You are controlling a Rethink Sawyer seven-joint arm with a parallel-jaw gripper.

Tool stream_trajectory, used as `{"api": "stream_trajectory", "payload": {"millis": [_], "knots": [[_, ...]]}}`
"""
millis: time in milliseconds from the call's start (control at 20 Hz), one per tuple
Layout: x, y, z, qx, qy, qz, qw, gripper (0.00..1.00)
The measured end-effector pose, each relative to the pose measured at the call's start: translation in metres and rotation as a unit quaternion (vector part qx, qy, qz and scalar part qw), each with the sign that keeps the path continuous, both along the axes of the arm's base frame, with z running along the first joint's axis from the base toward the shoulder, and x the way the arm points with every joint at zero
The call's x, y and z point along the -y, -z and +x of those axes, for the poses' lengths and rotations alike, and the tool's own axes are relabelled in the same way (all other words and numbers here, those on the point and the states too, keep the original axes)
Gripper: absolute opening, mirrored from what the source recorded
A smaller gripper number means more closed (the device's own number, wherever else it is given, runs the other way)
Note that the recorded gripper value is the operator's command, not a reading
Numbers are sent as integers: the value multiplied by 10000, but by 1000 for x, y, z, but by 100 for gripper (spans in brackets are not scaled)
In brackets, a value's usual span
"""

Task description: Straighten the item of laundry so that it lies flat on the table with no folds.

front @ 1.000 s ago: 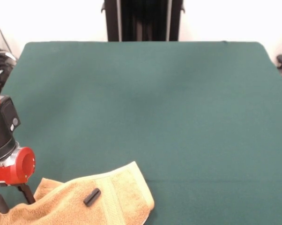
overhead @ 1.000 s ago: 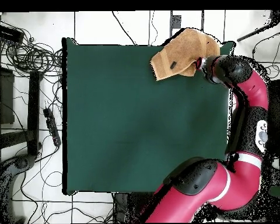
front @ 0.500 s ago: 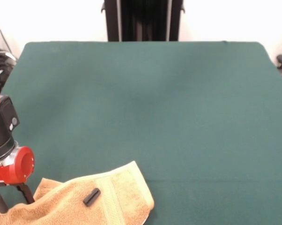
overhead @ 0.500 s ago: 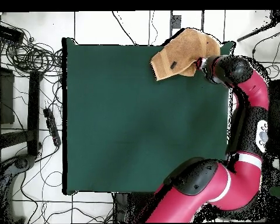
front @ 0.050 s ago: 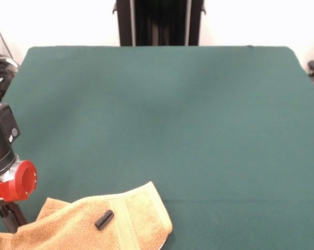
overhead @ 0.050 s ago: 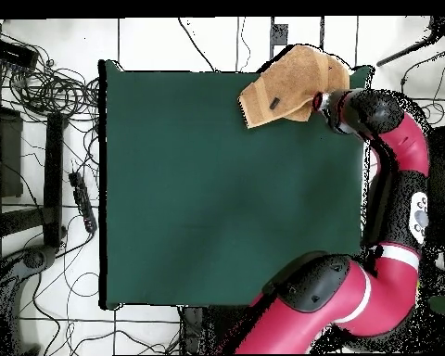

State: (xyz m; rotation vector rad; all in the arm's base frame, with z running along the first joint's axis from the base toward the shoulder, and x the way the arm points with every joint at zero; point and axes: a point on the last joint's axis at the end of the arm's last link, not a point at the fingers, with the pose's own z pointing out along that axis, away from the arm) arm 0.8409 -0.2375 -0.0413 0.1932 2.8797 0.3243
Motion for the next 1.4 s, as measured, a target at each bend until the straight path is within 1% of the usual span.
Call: {"api": "stream_trajectory", "payload": {"millis": [50,100,450,1150,1200,1400], "knots": [[1,1,-1,-7,5,4,10000,0],[2,1,-1,-14,10,9,10000,100],[0,4,-4,-48,0,34,10000,100],[-1,0,-2,-34,-14,24,10000,100],[-1,-2,-2,-29,-17,20,10000,0],[0,-7,0,-4,-14,5,10000,0]]}}
